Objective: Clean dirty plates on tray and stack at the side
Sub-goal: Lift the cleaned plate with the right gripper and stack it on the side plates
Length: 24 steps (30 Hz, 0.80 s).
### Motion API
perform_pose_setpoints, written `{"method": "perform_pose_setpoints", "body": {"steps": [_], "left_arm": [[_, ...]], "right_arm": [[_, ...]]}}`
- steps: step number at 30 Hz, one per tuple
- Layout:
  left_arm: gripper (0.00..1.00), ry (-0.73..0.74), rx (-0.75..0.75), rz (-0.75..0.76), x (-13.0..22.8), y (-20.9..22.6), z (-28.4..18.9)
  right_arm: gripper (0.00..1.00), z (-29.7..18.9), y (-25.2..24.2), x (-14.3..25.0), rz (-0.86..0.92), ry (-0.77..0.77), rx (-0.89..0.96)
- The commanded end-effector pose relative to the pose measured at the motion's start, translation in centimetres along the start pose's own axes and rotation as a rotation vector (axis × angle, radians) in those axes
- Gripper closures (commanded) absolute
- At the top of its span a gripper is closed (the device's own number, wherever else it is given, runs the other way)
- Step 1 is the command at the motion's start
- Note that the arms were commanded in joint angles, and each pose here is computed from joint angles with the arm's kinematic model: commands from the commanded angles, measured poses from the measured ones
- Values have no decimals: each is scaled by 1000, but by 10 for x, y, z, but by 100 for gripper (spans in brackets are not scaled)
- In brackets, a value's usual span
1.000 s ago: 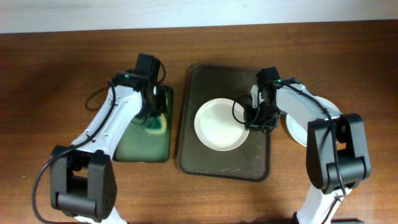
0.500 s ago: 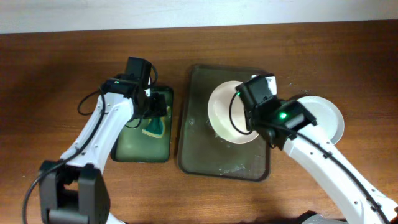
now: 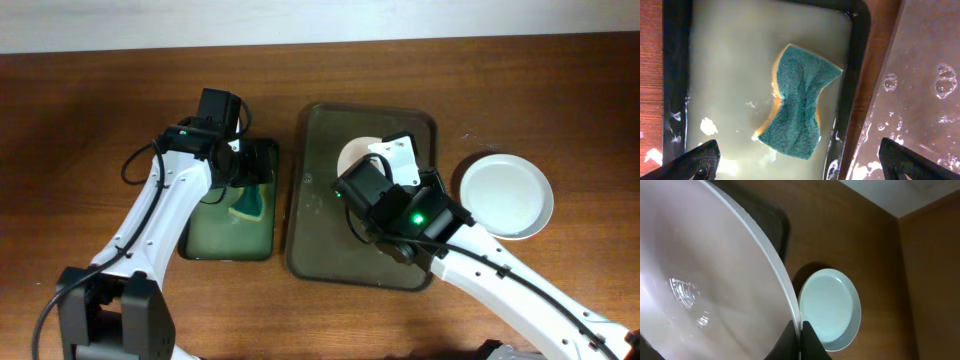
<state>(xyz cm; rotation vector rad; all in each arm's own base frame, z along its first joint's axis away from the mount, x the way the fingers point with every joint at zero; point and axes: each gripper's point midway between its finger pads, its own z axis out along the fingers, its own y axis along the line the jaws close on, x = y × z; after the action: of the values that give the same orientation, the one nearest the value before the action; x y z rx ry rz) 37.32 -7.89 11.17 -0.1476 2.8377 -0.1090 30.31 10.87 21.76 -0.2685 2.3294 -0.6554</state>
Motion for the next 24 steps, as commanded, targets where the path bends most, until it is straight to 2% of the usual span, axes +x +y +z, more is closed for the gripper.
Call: {"method": "perform_pose_setpoints", "body": {"steps": [1, 10, 18, 24], "left_arm": [[1, -25, 15, 3, -6, -3, -8], [0, -25, 15, 3, -6, -3, -8], [1, -25, 15, 3, -6, -3, -8], [1, -25, 15, 3, -6, -3, -8]], "right_arm": [[96, -8, -13, -11, 37, -51, 53], [96, -13, -14, -18, 44, -70, 49], [96, -56, -17, -39, -34, -274, 218], [96, -57, -16, -39, -37, -280, 219]]}}
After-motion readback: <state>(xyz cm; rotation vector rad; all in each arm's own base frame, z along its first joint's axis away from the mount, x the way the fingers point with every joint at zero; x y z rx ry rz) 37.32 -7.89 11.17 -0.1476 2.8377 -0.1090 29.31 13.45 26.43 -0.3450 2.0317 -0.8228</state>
